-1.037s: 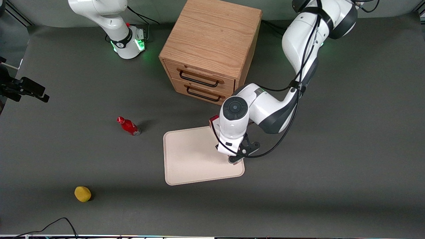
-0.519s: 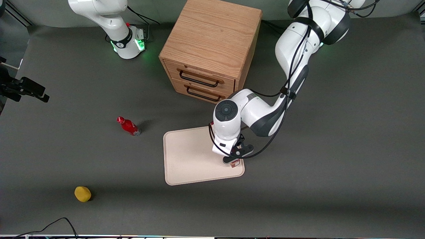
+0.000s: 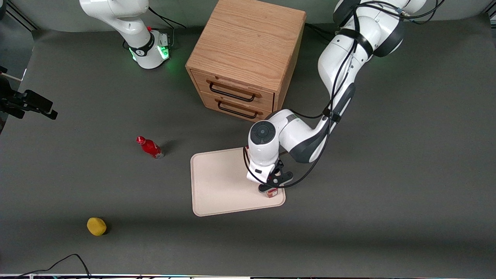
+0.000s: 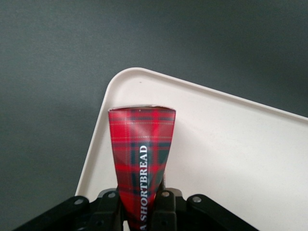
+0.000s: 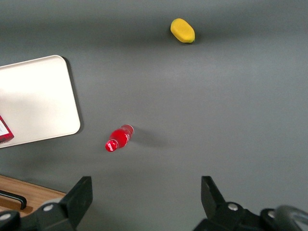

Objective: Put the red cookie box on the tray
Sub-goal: 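Lower the box onto the tray corner and open the left gripper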

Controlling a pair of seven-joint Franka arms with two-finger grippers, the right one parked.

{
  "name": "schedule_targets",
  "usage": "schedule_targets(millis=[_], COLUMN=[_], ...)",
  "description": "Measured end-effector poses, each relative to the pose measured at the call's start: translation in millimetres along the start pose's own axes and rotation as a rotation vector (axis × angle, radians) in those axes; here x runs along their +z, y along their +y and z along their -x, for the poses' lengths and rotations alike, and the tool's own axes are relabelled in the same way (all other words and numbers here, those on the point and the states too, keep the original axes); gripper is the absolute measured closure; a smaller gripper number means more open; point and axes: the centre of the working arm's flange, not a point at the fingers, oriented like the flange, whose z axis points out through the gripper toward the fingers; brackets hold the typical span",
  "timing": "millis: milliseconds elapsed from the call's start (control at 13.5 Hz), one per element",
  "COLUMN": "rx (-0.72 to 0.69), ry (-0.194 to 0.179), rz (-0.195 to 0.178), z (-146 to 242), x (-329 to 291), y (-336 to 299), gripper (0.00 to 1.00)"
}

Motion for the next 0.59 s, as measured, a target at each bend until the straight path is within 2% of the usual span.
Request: schedule_targets(millis=[148, 296, 370, 519, 593], rx=[0.001, 0.001, 0.0, -0.006, -0.009], ry=[0.001, 0.003, 0.005, 0.011, 0.01], rz=[-0.001, 0.002, 0.005, 0.012, 0.001], z=[1.1, 0.9, 0.0, -4.0, -5.8], x=[1.0, 0.6, -0.9, -9.9, -18.8], y=[0.4, 0.8, 1.3, 3.3, 3.3], gripper=[0.75, 0.59, 0.45, 0.23, 0.11])
